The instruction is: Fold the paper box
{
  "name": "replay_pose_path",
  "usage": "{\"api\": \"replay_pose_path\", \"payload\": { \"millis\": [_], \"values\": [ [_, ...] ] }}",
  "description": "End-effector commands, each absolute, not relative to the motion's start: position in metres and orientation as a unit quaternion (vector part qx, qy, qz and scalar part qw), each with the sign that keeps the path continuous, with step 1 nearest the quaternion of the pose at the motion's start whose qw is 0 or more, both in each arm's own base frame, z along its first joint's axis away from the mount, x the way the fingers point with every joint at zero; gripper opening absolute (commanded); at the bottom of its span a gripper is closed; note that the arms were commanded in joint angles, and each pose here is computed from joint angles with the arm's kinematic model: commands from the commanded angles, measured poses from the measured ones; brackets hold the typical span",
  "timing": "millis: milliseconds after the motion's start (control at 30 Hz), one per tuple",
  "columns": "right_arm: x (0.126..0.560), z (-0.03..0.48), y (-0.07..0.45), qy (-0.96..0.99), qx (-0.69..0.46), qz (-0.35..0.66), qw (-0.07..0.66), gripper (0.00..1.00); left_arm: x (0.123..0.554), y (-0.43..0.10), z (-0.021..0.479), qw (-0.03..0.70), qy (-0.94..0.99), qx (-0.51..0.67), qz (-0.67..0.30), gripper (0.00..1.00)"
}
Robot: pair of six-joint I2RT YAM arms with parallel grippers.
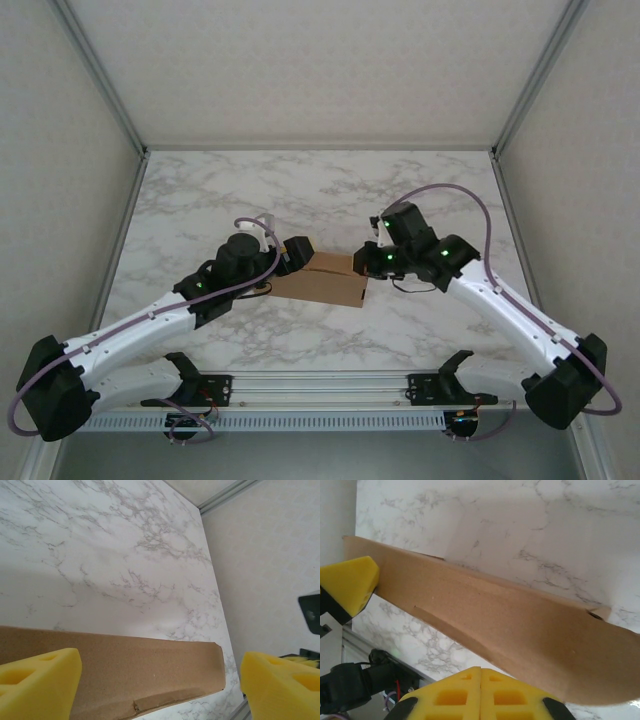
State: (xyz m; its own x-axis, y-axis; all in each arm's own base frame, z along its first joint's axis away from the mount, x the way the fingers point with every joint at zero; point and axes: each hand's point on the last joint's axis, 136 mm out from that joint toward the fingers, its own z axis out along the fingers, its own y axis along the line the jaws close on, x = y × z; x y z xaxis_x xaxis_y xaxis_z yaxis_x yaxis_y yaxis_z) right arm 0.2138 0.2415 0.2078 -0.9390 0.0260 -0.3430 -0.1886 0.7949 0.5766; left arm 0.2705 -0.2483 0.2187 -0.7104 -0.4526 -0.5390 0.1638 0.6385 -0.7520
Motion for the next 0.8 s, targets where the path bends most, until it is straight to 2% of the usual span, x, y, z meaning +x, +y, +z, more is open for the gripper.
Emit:
{"api": "replay_pose_path", "payload": {
  "millis": [0, 200, 367, 533, 767],
  "values": [
    [0.217, 0.207, 0.252, 0.929, -0.058, 0.321, 0.174, 0.05, 0.254, -0.242, 0.181, 0.32, 0.861, -0.096, -0.383, 0.83],
    [0.223, 0.189, 0.238, 0.938, -0.047, 0.28, 0.196, 0.01, 0.254, -0.239, 0.182, 0.322, 0.861, -0.099, -0.382, 0.83],
    [0.22, 0.173, 0.233, 0.946, -0.043, 0.264, 0.185, 0.0, 0.254, -0.241, 0.182, 0.321, 0.862, -0.097, -0.381, 0.83],
    [0.215, 0.161, 0.227, 0.952, -0.041, 0.25, 0.173, 0.0, 0.261, -0.235, 0.207, 0.348, 0.863, -0.078, -0.357, 0.86],
    [0.212, 0.155, 0.223, 0.956, -0.048, 0.238, 0.166, 0.0, 0.279, -0.181, 0.239, 0.375, 0.875, -0.108, -0.286, 0.88]
  ]
}}
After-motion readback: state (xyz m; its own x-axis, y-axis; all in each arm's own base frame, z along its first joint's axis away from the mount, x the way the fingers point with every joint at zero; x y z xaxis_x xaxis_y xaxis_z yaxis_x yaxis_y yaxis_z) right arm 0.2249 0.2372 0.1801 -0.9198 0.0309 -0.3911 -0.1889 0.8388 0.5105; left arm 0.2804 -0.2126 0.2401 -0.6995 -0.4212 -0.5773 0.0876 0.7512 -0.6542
